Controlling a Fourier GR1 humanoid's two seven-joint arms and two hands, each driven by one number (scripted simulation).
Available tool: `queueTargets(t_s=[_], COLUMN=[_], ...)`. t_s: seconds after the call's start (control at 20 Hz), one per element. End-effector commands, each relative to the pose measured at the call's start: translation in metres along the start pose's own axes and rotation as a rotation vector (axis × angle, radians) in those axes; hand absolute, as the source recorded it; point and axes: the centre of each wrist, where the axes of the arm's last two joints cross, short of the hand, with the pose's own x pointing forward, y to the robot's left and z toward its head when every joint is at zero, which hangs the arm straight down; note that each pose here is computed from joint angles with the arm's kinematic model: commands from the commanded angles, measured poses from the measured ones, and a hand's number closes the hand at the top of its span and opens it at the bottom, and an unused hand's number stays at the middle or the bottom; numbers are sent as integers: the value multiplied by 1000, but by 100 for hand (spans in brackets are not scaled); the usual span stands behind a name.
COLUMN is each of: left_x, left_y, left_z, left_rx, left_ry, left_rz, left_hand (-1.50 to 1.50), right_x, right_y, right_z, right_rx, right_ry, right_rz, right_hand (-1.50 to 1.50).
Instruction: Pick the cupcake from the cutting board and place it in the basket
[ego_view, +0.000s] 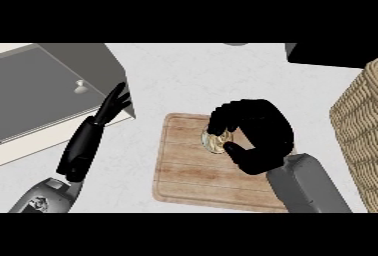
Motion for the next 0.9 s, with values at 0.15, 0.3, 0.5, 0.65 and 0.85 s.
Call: queueTargets(t_s=[0.15, 0.3, 0.5, 0.65, 0.85], left_x=[-42, -50, -45, -42, -41], left_y=[23, 36, 35, 38, 31], left_z=[3, 14, 14, 11, 9], left_rx=[125, 140, 132, 117, 121], left_ry=[404, 404, 394, 396, 393], left_rz=[126, 112, 107, 110, 112], left_hand=[0, 0, 0, 0, 0], right_x=[-9, 32, 92, 121, 142], right_y=[11, -25, -59, -69, -80], right_z=[-12, -17, -34, -41, -40], right_rx=[200, 227, 285, 451, 671], right_ry=[-236, -98, 31, 147, 347], right_rz=[-52, 296, 694, 844, 876], right_hand=[-150, -150, -150, -150, -150])
